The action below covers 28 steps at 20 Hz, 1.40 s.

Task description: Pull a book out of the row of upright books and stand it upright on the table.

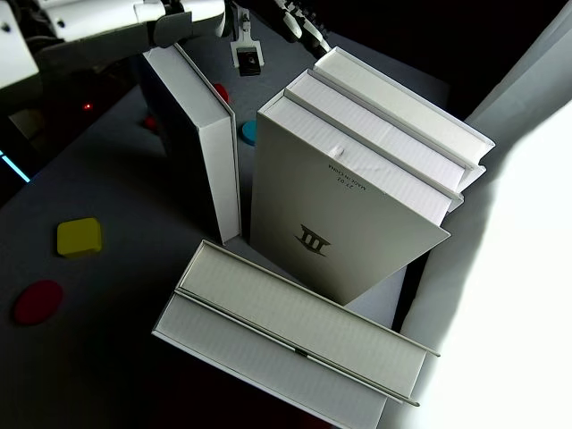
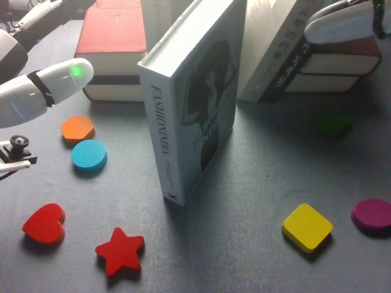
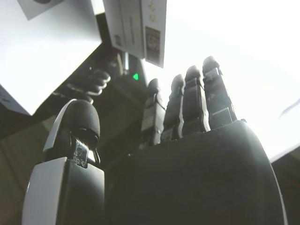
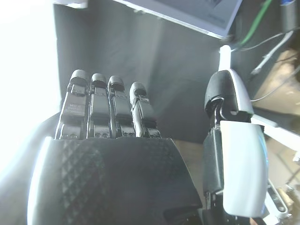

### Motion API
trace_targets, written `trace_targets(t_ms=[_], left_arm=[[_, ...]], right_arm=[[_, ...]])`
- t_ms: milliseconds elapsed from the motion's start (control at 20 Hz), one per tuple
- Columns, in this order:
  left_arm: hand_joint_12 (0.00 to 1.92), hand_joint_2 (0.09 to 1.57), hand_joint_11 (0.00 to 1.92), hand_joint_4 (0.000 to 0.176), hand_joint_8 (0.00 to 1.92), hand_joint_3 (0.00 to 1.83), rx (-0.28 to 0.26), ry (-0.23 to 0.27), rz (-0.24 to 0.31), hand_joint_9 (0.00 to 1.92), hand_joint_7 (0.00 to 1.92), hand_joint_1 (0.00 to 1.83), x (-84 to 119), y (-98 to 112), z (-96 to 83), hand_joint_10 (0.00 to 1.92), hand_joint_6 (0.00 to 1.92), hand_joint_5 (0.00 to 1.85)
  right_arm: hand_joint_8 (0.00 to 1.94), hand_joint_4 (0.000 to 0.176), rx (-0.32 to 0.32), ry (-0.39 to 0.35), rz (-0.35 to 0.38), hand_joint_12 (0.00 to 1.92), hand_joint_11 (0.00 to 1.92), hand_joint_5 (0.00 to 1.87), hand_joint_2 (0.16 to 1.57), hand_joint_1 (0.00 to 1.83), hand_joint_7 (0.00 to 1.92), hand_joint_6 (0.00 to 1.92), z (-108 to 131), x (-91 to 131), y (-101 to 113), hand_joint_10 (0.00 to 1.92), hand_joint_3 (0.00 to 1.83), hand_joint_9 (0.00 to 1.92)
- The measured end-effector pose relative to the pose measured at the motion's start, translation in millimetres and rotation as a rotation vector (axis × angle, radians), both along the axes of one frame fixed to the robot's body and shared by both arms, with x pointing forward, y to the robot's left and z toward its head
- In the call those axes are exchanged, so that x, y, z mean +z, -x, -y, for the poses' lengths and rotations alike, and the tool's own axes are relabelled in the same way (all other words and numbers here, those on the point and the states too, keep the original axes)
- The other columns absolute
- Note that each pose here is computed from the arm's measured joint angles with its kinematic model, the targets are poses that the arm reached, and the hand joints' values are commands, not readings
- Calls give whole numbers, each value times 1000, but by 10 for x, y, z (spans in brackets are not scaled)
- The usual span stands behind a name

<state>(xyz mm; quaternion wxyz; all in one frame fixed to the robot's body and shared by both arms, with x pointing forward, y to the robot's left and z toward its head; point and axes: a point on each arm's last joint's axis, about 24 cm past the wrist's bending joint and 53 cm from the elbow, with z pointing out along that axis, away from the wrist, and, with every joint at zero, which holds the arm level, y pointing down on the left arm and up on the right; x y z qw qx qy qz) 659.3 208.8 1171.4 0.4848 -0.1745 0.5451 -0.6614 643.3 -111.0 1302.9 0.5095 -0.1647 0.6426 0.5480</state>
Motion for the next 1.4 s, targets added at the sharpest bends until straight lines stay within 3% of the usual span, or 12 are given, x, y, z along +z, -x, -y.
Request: trace_targets(t_ms=[50, 150, 400, 550, 600, 700, 850, 1000, 1050, 1200, 1300, 1400], left_arm=[[0, 1364, 0, 59, 0, 3, 1, 0, 1, 0, 0, 299, 1, 2, -5, 0, 0, 107], [0, 1356, 0, 84, 0, 0, 4, 1, 0, 0, 0, 319, 6, 1, -20, 0, 0, 69], [0, 1351, 0, 77, 0, 0, 24, 21, 10, 0, 0, 318, 44, 2, -87, 0, 1, 56], [0, 1341, 0, 89, 0, 0, 24, 27, 24, 0, 0, 333, 74, 19, -96, 0, 2, 48], [0, 1345, 0, 68, 0, 0, 28, 32, 26, 0, 0, 280, 82, 17, -109, 0, 1, 12], [0, 1352, 0, 50, 0, 2, 40, 41, 31, 0, 0, 292, 99, 14, -129, 0, 0, 0], [0, 1359, 0, 88, 0, 4, 45, 66, 55, 0, 0, 231, 166, 38, -151, 0, 0, 0], [0, 1343, 0, 69, 0, 0, 63, 96, 69, 0, 0, 267, 199, 44, -200, 0, 0, 0], [0, 1338, 0, 96, 0, 0, 62, 102, 74, 0, 0, 260, 203, 69, -209, 0, 0, 0], [0, 1362, 0, 79, 0, 6, 67, 113, 87, 0, 0, 286, 235, 82, -234, 0, 0, 0], [0, 1354, 0, 123, 0, 0, 75, 126, 93, 0, 0, 277, 251, 97, -255, 0, 0, 0], [0, 1333, 0, 146, 0, 0, 66, 129, 99, 0, 0, 309, 260, 119, -235, 0, 0, 0]], right_arm=[[0, 0, -24, -13, 10, 0, 0, 0, 1188, 462, 0, 0, 59, 9, -8, 0, 7, 0], [0, 0, -71, -49, 8, 0, 0, 0, 1216, 468, 0, 0, 195, 2, -29, 0, 16, 0], [0, 0, -157, -91, -20, 0, 0, 0, 1240, 438, 0, 0, 456, -153, -57, 0, 16, 0], [0, 0, -178, -131, -41, 0, 0, 0, 1272, 446, 0, 0, 550, -275, 38, 0, 24, 0], [0, 0, -186, -133, -43, 0, 0, 0, 1276, 444, 0, 0, 583, -321, 61, 0, 25, 0], [0, 0, -210, -157, -46, 0, 0, 0, 1288, 451, 0, 0, 667, -358, 108, 0, 28, 0], [0, 0, -232, -208, -37, 0, 0, 0, 1292, 421, 0, 0, 761, -370, 213, 0, 22, 0], [0, 0, -238, -226, -61, 0, 0, 0, 1282, 467, 0, 0, 816, -491, 301, 0, 14, 0], [0, 0, -244, -248, -61, 0, 0, 0, 1278, 491, 0, 0, 838, -495, 338, 0, 10, 0], [0, 0, -249, -270, -55, 0, 0, 0, 1282, 502, 0, 0, 857, -505, 400, 0, 11, 0], [0, 0, -240, -270, -51, 0, 0, 0, 1270, 524, 0, 0, 841, -516, 445, 0, 5, 0], [0, 0, -245, -278, -47, 0, 0, 0, 1275, 543, 0, 0, 853, -501, 441, 0, 7, 0]])
